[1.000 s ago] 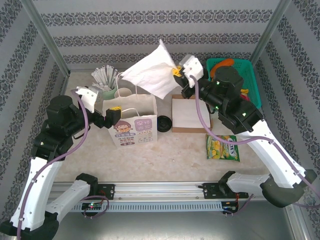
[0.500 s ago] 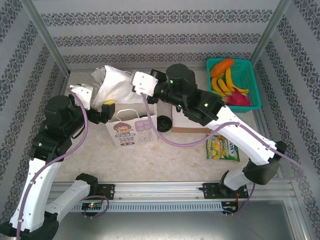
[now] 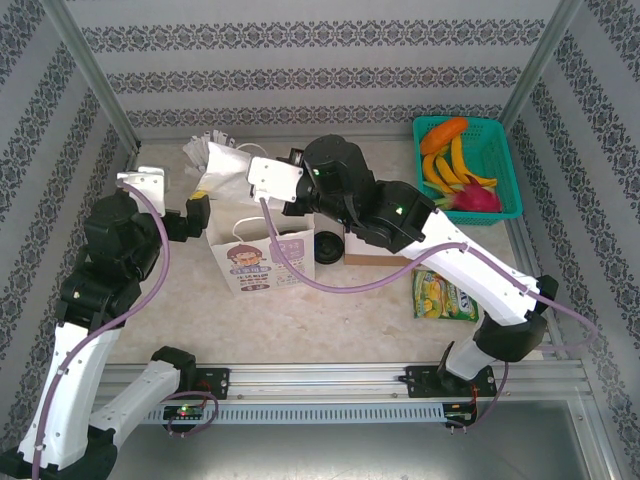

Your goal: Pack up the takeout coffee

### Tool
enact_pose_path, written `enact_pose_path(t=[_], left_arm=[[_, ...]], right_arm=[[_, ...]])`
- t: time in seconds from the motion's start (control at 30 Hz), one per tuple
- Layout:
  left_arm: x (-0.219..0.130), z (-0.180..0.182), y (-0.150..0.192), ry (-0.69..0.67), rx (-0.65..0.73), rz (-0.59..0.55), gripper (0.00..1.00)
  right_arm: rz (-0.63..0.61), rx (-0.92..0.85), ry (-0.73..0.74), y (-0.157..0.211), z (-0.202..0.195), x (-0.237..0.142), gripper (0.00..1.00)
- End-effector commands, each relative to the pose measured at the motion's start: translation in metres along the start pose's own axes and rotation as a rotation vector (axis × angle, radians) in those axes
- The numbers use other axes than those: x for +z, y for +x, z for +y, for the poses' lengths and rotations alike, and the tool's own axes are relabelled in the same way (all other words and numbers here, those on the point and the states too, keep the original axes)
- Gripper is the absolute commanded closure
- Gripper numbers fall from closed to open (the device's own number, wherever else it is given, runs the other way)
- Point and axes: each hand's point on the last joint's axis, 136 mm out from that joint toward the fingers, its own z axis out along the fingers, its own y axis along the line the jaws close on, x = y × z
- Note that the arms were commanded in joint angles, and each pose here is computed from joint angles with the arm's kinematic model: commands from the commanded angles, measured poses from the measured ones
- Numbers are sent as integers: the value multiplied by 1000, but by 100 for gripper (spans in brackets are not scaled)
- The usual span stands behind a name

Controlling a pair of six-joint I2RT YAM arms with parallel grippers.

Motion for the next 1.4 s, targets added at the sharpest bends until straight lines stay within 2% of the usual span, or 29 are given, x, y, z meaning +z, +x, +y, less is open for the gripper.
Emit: enact_pose_path(t=[0.0, 0.13, 0.27, 0.3, 0.43, 0.5, 0.53, 0.6, 0.67, 0.73, 0.83, 0.93, 1.1, 1.17, 1.27, 1.37], left_arm=[[1, 14, 8, -79, -56, 46, 0], [7, 15, 15, -92, -55, 82, 0], [5, -30, 20, 174, 31, 90, 0], [5, -34, 20, 200, 41, 88, 0], [5, -16, 11, 93, 24, 41, 0], [3, -19, 5, 113, 13, 14, 0], [0, -29, 4, 174, 20, 6, 0], [-12, -65, 7, 396, 73, -5, 0], [-21, -84, 7, 516, 92, -30, 0], [-18, -80, 1, 486, 70, -55, 0], [-7, -59, -9, 352, -7, -54, 0], [4, -27, -13, 160, -130, -24, 0], [10, 17, 5, -119, -276, 76, 0], [13, 7, 8, -67, -263, 94, 0], [13, -32, 6, 167, -178, 89, 0], [8, -37, -2, 207, -140, 19, 0]], right_arm=[[135, -10, -39, 22, 16, 3, 100], [173, -19, -63, 28, 24, 2, 100], [216, -29, -126, 36, 34, 0, 100], [219, -33, -155, 37, 40, 0, 100], [214, -21, -227, 36, 54, 1, 100], [216, -18, -265, 35, 60, 3, 100], [216, -16, -283, 35, 63, 3, 100], [206, 4, -310, 34, 65, 6, 100], [194, 19, -340, 33, 68, 8, 100], [187, 35, -361, 32, 70, 11, 100], [199, 43, -404, 33, 76, 14, 100], [233, 66, -439, 35, 81, 18, 100], [321, 84, -454, 45, 83, 22, 100], [356, 71, -418, 52, 76, 23, 100], [368, 91, -387, 58, 65, 22, 100], [335, 96, -425, 55, 68, 17, 100]])
